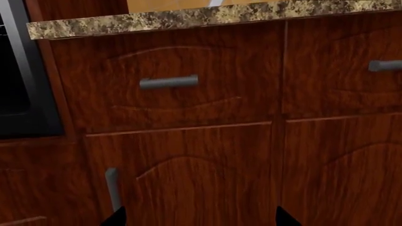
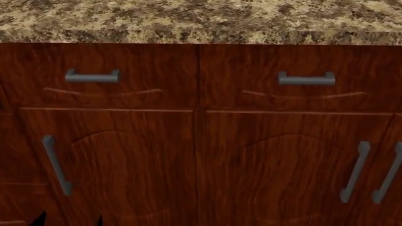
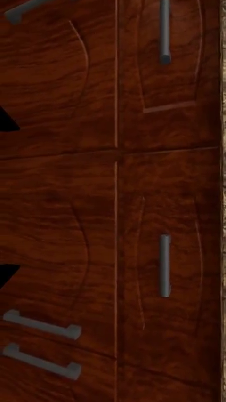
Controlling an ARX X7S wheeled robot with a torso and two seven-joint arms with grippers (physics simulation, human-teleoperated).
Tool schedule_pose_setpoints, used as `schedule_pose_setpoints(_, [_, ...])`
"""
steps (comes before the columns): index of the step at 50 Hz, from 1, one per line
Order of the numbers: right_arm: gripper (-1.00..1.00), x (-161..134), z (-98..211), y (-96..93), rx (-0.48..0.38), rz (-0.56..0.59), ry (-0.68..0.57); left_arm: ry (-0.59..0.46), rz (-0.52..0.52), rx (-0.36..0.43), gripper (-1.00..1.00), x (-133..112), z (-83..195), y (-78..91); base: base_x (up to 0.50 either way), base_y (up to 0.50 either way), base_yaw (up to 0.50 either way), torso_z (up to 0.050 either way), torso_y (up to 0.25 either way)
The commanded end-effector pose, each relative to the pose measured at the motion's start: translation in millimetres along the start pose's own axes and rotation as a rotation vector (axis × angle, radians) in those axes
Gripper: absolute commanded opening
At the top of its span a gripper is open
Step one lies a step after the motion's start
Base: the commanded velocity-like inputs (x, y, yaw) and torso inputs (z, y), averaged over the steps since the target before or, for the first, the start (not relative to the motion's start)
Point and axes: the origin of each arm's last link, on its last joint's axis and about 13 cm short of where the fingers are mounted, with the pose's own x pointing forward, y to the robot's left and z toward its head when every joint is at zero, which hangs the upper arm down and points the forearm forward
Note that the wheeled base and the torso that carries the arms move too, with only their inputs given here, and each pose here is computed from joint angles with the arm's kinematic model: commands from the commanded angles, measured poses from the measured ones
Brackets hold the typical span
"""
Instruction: Close the oven door
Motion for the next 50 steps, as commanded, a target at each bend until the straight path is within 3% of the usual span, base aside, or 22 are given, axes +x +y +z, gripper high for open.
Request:
schedule_pose_setpoints(1, [1.00, -0.4, 0.5, -0.2, 0.000, -0.002, 0.002, 0.004, 0.000, 0.002, 1.00, 0.1, -0.2, -0.2, 0.00, 0.00, 0.00, -0.031, 0.000])
schedule_pose_setpoints(7, [1.00, 1.4, -1.2, -0.5, 0.002, -0.006, 0.011, 0.009, 0.003, 0.007, 1.00, 1.8, -2.8, -0.4, 0.00, 0.00, 0.00, -0.025, 0.000])
schedule_pose_setpoints(8, [1.00, 2.0, -1.6, -0.6, 0.001, -0.007, 0.014, 0.021, -0.003, 0.011, 1.00, 1.8, -20.4, -1.9, 0.00, 0.00, 0.00, 0.000, 0.000])
schedule_pose_setpoints(10, [1.00, 6.4, -6.4, -1.8, -0.005, -0.010, 0.042, 0.056, -0.003, 0.048, 1.00, 8.0, -14.3, -1.1, 0.00, 0.00, 0.00, 0.000, 0.000])
schedule_pose_setpoints(12, [1.00, 12.6, -18.1, -3.0, 0.000, -0.016, 0.115, 0.162, -0.018, 0.047, 1.00, 14.2, -29.3, -1.7, 0.00, 0.00, 0.00, 0.000, 0.000])
schedule_pose_setpoints(13, [1.00, 12.7, -21.9, -2.6, 0.002, -0.022, 0.160, 0.132, -0.011, 0.029, 1.00, 19.9, -39.2, -4.2, 0.00, 0.00, 0.00, 0.000, 0.000])
schedule_pose_setpoints(14, [1.00, 13.6, -21.7, -3.2, 0.003, -0.031, 0.176, 0.213, -0.014, 0.052, 1.00, 17.0, -36.1, -0.1, 0.00, 0.00, 0.00, 0.000, 0.000])
schedule_pose_setpoints(15, [1.00, 14.0, -21.4, -3.1, 0.004, -0.033, 0.200, 0.240, -0.017, 0.074, 1.00, 14.9, -51.4, -1.4, 0.00, 0.00, 0.00, 0.000, 0.000])
schedule_pose_setpoints(16, [1.00, 14.2, -20.2, -3.6, 0.023, -0.044, 0.211, 0.264, -0.031, 0.089, 1.00, 16.4, -37.6, -0.7, 0.00, 0.00, 0.00, 0.000, 0.000])
schedule_pose_setpoints(18, [1.00, 13.9, -22.1, -3.7, 0.008, -0.055, 0.266, 0.299, -0.020, 0.100, 1.00, 14.7, -54.9, -0.7, 0.00, 0.00, 0.00, 0.000, 0.000])
schedule_pose_setpoints(20, [1.00, 14.5, -26.3, -4.6, -0.003, -0.054, 0.314, 0.328, -0.027, 0.102, 1.00, 17.3, -42.5, -0.1, 0.00, 0.00, 0.00, 0.000, 0.000])
schedule_pose_setpoints(22, [1.00, 16.0, -29.9, -6.4, 0.010, -0.070, 0.337, 0.346, -0.030, 0.101, 1.00, 15.3, -64.3, -1.6, 0.00, 0.00, 0.00, 0.000, 0.000])
schedule_pose_setpoints(24, [1.00, 17.4, -34.4, -6.8, -0.002, -0.072, 0.357, 0.374, -0.029, 0.087, 1.00, 20.2, -52.0, 0.7, 0.00, 0.00, 0.00, 0.000, 0.000])
schedule_pose_setpoints(26, [1.00, 18.5, -36.3, -7.0, 0.019, -0.066, 0.377, 0.390, -0.053, 0.148, 1.00, 18.7, -52.3, 1.5, 0.00, 0.00, 0.00, 0.000, 0.000])
schedule_pose_setpoints(30, [1.00, 17.9, -37.0, -7.2, 0.018, -0.063, 0.382, 0.389, -0.049, 0.144, 1.00, 19.4, -53.9, 1.0, 0.00, 0.00, 0.00, 0.000, 0.000])
schedule_pose_setpoints(31, [1.00, 17.9, -36.9, -7.2, 0.014, -0.065, 0.379, 0.371, -0.053, 0.185, 1.00, 18.5, -54.8, -0.1, 0.00, 0.00, 0.00, 0.000, 0.000])
schedule_pose_setpoints(35, [1.00, 17.3, -34.1, -5.7, 0.011, -0.057, 0.361, 0.328, -0.031, 0.156, 1.00, 18.9, -49.7, 0.6, 0.00, 0.00, 0.00, 0.000, 0.000])
schedule_pose_setpoints(36, [1.00, 17.9, -34.0, -6.1, 0.011, -0.060, 0.361, 0.345, -0.046, 0.156, 1.00, 15.9, -62.7, -0.5, 0.00, 0.00, 0.00, 0.000, 0.000])
schedule_pose_setpoints(37, [1.00, 17.5, -32.9, -6.1, 0.013, -0.059, 0.356, 0.346, -0.048, 0.165, 1.00, 19.1, -50.9, 0.2, 0.00, 0.00, 0.00, 0.000, 0.000])
schedule_pose_setpoints(38, [1.00, 17.4, -32.7, -6.2, 0.013, -0.060, 0.355, 0.354, -0.055, 0.164, 1.00, 16.8, -60.6, -0.3, 0.00, 0.00, 0.00, 0.000, 0.000])
schedule_pose_setpoints(41, [1.00, 16.8, -33.5, -6.4, 0.013, -0.056, 0.350, 0.360, -0.063, 0.181, 1.00, 17.3, -51.5, 0.5, 0.00, 0.00, 0.00, 0.000, 0.000])
schedule_pose_setpoints(50, [1.00, 16.9, -33.2, -4.7, 0.030, -0.040, 0.343, 0.355, -0.069, 0.189, 1.00, 16.8, -59.9, -0.3, 0.00, 0.14, 0.00, 0.000, 0.000])
